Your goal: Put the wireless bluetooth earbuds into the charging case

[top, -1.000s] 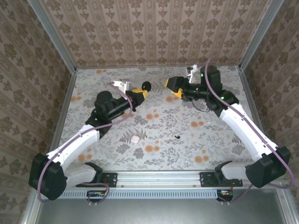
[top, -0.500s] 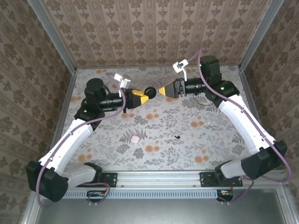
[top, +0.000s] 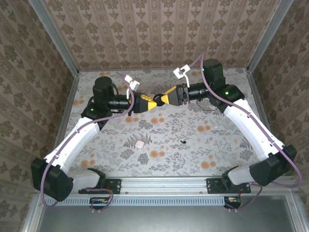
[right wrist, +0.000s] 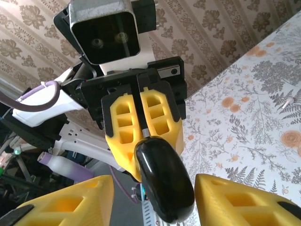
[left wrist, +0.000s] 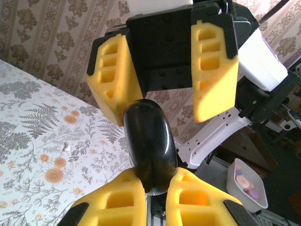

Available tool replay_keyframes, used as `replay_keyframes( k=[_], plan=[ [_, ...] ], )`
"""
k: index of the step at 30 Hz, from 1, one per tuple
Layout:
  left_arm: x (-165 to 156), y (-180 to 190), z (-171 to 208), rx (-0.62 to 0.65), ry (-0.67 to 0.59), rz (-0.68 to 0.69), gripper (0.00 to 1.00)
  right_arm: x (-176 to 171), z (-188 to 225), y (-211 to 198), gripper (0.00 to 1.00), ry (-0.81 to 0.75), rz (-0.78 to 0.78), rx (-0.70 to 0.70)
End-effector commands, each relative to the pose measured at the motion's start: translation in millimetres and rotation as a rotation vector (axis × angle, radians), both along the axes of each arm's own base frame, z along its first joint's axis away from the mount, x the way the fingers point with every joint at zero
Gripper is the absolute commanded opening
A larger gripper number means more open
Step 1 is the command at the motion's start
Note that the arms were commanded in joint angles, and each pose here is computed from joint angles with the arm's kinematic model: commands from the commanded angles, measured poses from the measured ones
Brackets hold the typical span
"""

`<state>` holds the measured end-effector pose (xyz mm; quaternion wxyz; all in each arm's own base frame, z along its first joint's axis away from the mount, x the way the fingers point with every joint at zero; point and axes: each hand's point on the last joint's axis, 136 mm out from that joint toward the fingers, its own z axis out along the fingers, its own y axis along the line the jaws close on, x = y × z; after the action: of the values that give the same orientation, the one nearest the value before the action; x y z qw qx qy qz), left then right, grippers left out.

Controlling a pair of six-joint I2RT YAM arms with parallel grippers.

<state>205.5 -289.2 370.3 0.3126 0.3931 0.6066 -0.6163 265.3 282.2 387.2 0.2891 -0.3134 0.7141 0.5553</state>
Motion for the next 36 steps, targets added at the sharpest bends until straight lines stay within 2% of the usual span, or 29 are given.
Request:
replay_keyframes(
  k=[1,8,13,17,21,24,30,32,36],
  plan=[
    [-8,-3,15,-0.022,-0.015,-0.051,0.11,-15,7,4,0.43,-0.024,0.076,0.035],
    [-11,-6,14,-0.018,-0.003,-0.071,0.11,-11,0,9,0.35,0.019,0.097,0.045],
    [-7,-6,13,-0.011,-0.004,-0.048,0.11,-12,0,11,0.22,0.044,0.115,0.059],
    [1,-6,7,0.013,-0.003,-0.002,0.12,-6,-2,12,0.16,0.038,0.074,0.076],
    [17,-1,2,0.049,0.007,0.105,0.27,5,-2,7,0.15,0.012,-0.043,0.075],
    [34,7,0,0.065,0.031,0.234,0.32,21,-10,0,0.14,-0.006,-0.174,0.048],
    [47,28,-1,0.097,-0.008,0.44,0.62,43,-10,-11,0.13,-0.041,-0.339,0.069],
    [44,31,-2,0.111,-0.03,0.452,0.69,45,-7,-13,0.13,-0.053,-0.357,0.082],
    [39,28,-1,0.063,-0.031,0.417,0.76,45,-1,-12,0.13,-0.073,-0.363,0.103]
  ],
)
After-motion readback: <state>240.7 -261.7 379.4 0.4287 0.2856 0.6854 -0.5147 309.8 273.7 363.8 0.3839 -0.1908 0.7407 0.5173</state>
